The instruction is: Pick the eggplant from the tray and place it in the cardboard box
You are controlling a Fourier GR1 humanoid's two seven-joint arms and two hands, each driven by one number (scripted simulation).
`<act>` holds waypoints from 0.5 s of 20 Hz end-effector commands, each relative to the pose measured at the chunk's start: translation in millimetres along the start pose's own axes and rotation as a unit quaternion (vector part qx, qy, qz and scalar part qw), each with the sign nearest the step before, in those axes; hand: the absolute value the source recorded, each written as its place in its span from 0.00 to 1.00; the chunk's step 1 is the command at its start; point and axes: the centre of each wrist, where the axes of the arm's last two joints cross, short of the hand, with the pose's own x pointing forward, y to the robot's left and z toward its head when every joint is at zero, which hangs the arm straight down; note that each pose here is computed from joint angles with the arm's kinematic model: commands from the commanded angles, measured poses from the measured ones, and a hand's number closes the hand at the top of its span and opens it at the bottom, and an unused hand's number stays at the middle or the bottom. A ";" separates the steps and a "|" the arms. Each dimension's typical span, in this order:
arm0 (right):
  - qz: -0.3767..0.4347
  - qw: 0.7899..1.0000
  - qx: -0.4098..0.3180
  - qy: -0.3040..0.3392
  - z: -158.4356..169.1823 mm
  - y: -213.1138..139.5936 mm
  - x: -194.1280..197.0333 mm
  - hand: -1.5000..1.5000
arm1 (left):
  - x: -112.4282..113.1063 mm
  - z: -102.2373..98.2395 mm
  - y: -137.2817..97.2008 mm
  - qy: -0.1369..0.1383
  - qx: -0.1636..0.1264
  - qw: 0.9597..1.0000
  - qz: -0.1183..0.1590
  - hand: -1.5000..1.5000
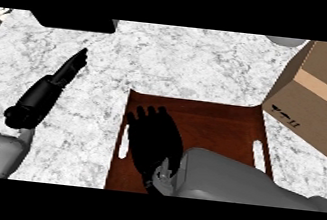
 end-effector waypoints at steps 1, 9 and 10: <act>0.024 0.997 0.000 0.080 -9.6 2.6 5.8 0.00 | -8.9 12.3 -8.4 0.000 0.003 1.000 0.007 0.50; 0.055 0.993 0.020 0.103 -21.6 32.1 -7.1 0.00 | 3.6 12.1 -3.2 0.003 0.002 1.000 0.003 0.50; 0.054 0.993 0.018 0.107 -25.4 26.6 -15.1 0.00 | 4.9 3.9 2.2 0.005 0.004 1.000 0.001 0.50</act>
